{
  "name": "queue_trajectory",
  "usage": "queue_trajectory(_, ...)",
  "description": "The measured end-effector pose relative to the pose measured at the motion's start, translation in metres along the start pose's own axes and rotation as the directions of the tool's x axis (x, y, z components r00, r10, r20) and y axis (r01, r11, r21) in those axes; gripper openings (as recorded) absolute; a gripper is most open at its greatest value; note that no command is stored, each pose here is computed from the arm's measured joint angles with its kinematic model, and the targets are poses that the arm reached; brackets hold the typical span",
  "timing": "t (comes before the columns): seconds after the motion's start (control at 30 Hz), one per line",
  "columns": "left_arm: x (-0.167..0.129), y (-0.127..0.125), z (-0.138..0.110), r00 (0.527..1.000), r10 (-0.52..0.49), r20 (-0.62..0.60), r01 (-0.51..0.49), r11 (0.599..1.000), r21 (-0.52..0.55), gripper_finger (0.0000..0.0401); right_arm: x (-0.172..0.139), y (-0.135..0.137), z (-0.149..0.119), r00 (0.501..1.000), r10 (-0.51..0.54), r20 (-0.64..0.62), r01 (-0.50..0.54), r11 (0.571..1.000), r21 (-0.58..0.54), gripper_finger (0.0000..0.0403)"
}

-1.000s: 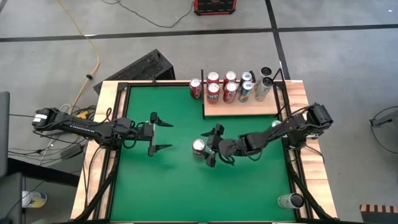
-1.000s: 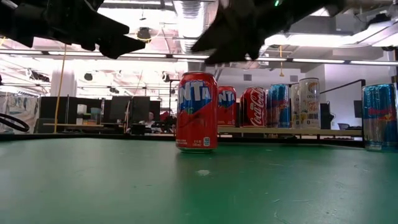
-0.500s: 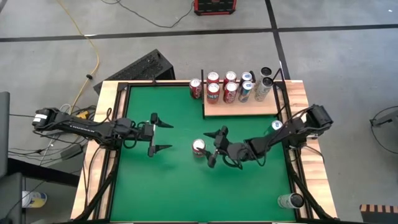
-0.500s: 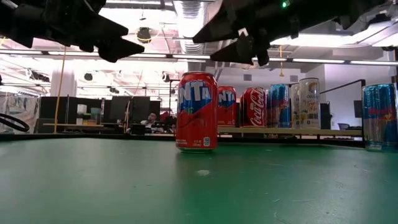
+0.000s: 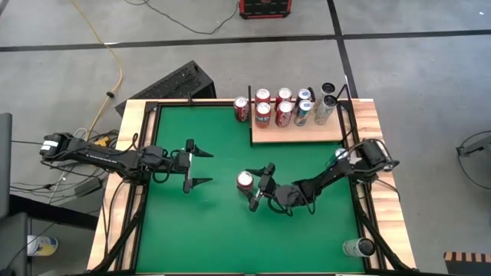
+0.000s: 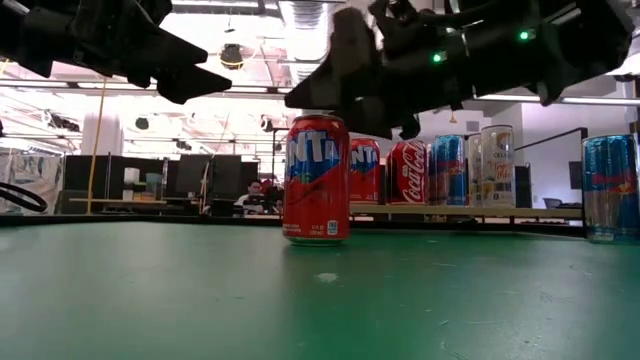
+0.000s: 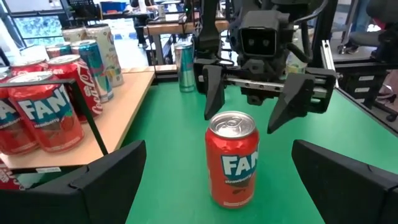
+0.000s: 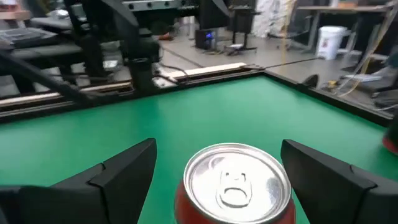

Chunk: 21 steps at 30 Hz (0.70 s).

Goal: Place canned beverage on shelf
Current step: Put the red soda can on the shelf aligned with the other red soda cans

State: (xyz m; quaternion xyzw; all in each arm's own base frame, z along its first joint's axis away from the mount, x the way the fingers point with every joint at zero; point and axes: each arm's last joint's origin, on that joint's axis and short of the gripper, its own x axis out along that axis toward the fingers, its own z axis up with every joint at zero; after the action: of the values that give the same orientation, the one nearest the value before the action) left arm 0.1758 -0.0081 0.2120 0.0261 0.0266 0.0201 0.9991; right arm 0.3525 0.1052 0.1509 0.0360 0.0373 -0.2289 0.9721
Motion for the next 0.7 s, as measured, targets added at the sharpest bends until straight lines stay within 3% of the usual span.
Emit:
queue_trajectory(0.13, 0.0000, -0.0001, -0.0006, 1.000, -0.001, -0.007, 0.001, 1.000, 0.001, 0.0388, 0.0029, -0.0004, -0.0061, 0.998, -0.060, -0.005, 0.059, 0.998, -0.028, 0.0369)
queue_trajectory(0.7, 0.0000, -0.0001, -0.0012, 1.000, -0.001, -0.012, 0.001, 1.000, -0.006, 0.0388, 0.0027, -0.0013, -0.0109, 0.997, -0.069, -0.042, 0.069, 0.998, 0.004, 0.0366)
